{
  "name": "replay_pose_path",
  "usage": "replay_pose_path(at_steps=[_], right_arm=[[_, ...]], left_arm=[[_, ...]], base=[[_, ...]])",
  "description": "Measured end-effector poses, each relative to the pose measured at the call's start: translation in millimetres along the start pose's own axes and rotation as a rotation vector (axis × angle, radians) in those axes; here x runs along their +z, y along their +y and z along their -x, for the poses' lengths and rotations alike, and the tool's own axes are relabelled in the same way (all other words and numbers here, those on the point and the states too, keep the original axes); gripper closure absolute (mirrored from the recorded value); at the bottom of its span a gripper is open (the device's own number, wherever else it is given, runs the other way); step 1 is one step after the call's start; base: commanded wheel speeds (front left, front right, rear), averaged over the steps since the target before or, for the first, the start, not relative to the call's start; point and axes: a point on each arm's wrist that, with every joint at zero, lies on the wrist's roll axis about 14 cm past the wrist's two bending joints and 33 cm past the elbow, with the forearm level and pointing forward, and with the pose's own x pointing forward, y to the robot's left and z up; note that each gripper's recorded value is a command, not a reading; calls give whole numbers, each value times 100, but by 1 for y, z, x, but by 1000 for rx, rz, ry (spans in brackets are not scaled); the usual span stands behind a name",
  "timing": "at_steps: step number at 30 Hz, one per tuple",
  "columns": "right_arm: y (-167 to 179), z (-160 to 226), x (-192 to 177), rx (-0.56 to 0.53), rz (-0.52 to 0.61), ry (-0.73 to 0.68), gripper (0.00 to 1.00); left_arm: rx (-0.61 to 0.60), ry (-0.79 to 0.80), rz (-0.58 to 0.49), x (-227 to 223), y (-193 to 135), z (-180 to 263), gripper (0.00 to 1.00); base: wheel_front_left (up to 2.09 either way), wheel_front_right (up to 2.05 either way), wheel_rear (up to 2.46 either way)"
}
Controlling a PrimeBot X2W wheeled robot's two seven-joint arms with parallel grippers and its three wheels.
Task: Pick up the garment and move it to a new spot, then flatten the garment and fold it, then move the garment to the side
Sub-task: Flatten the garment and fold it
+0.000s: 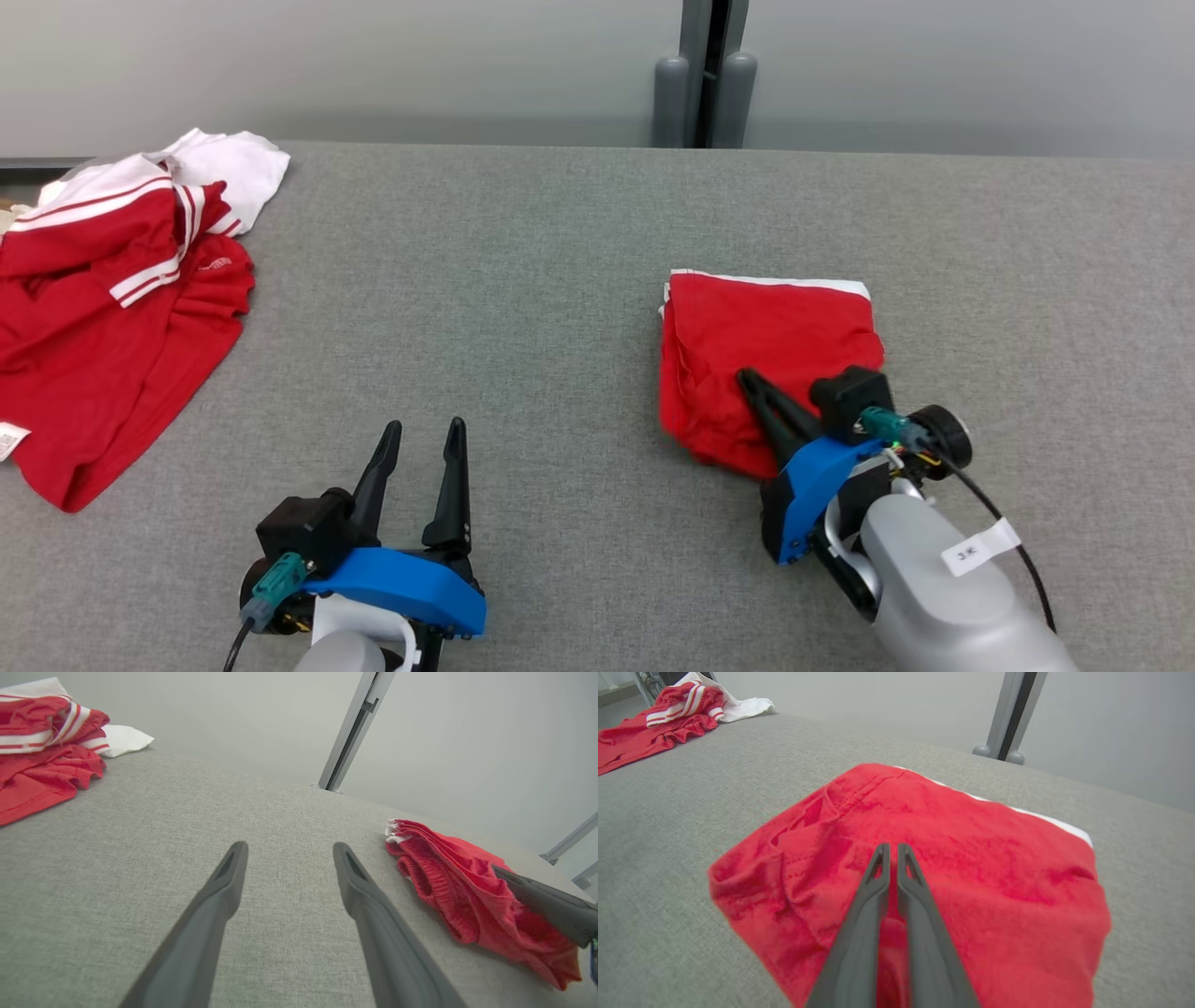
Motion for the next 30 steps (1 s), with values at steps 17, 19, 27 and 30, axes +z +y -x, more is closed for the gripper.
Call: replay_pose_path(at_steps=[17, 19, 27, 30], right_arm=[[59, 0, -23, 204, 106, 84, 88], [56, 0, -14, 192, 99, 55, 62], [31, 11, 32, 82, -2, -108, 0], [12, 23, 43, 8, -44, -165, 0]], left_arm=[[22, 7, 8, -3, 8, -3, 0], [14, 1, 5, -1, 6, -4, 0], [-51, -48, -38, 16, -11, -8, 0], [-68, -68, -46, 23, -17, -8, 0]], base=[[0, 0, 0], [0, 0, 0], [0, 0, 0], [0, 0, 0]])
